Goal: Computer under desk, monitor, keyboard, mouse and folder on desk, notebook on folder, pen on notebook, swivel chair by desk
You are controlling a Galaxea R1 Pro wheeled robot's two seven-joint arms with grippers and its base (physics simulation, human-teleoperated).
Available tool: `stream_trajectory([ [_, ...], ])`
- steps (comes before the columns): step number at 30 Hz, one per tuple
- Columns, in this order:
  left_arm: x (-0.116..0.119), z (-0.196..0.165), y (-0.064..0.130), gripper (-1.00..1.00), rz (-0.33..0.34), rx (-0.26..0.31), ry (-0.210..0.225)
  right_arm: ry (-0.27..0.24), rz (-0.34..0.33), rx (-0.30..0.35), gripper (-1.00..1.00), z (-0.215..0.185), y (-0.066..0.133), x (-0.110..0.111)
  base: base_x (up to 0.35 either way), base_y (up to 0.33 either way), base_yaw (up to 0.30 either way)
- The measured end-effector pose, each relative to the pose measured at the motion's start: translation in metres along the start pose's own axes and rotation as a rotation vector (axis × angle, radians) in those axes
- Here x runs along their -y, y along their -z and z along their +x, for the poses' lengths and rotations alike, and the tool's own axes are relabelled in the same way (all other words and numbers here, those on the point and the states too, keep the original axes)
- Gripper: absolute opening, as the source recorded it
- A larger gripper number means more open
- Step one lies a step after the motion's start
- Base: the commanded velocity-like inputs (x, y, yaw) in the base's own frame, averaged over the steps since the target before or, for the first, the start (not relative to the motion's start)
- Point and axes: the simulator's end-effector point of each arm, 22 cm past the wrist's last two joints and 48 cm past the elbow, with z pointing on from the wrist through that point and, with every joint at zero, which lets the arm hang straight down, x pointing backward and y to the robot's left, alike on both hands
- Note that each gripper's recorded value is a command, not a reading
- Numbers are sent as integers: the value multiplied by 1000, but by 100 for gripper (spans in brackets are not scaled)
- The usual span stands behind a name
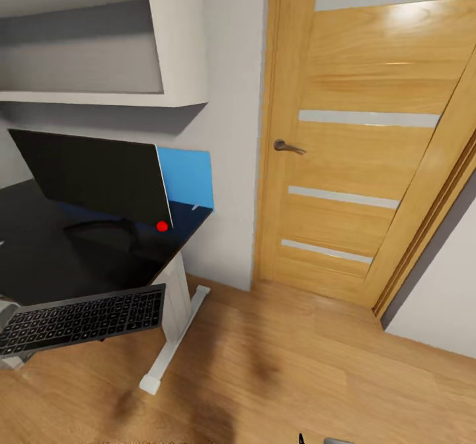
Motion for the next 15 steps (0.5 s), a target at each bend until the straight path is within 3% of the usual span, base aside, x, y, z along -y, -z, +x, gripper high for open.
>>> stream_trajectory([
  [5,1,-1,0,100,8,2,-4,-12,1,75,100,-16,1,1,0,0,288],
  [15,2,0,0,100,7,3,-2,6,21,76,100,-14,1,18,0,0,288],
])
